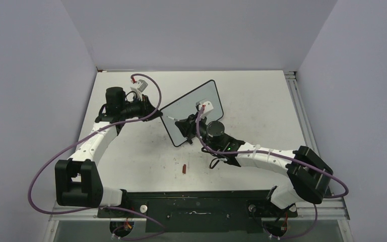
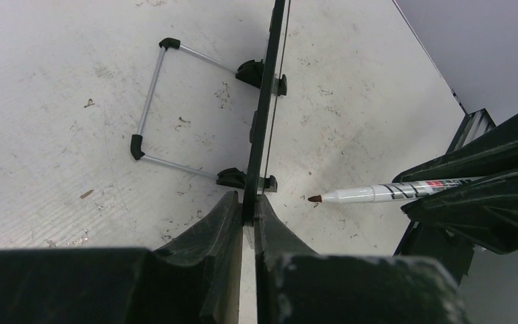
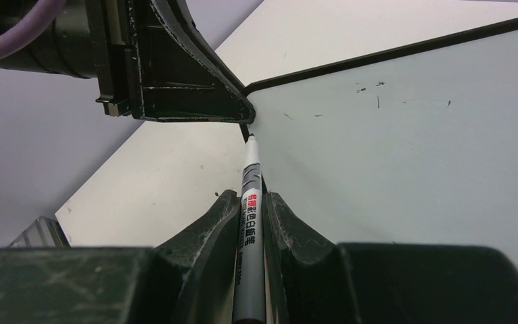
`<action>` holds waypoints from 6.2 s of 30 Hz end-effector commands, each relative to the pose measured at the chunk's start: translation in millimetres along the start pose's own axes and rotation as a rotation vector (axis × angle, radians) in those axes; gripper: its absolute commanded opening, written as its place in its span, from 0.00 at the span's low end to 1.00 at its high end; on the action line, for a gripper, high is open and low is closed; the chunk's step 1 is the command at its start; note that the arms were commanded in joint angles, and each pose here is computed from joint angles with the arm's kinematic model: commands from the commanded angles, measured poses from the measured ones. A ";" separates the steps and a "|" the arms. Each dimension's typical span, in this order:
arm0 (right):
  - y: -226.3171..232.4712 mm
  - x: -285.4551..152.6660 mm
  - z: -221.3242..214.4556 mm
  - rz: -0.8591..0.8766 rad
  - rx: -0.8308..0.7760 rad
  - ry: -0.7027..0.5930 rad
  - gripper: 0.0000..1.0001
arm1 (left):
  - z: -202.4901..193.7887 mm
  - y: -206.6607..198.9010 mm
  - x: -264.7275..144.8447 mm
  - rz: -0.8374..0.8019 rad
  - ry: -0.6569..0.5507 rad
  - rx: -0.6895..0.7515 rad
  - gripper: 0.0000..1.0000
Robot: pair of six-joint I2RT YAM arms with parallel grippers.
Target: Write a sentence on the whiteboard
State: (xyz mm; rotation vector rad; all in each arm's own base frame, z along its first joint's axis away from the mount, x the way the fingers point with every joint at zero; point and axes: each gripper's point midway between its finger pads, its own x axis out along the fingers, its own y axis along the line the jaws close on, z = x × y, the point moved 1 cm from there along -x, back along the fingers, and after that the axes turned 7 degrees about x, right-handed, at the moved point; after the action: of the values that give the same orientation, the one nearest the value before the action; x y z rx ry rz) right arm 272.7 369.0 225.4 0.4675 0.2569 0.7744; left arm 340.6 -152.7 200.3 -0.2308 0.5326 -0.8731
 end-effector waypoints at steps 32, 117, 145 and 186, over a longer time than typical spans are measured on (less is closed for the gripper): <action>6.2 23.1 27.7 0.006 -0.032 -0.140 0.05 | 17.2 -7.6 -1.3 0.047 -0.012 0.158 0.00; 8.6 13.2 16.3 -0.007 -0.048 -0.132 0.05 | 20.3 -11.9 -4.0 0.034 -0.019 0.175 0.00; -3.7 33.3 21.8 -0.007 -0.048 -0.143 0.05 | 18.4 -9.6 -1.9 0.032 -0.007 0.171 0.00; -46.2 15.5 1.7 -0.166 0.009 -0.124 0.05 | 19.1 -11.3 -3.4 0.030 -0.009 0.177 0.00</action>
State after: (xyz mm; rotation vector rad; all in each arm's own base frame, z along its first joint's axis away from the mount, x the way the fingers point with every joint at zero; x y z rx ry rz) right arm 306.7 363.7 201.8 0.4813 0.1956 0.6294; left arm 340.2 -154.4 199.2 -0.0966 0.5109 -0.8525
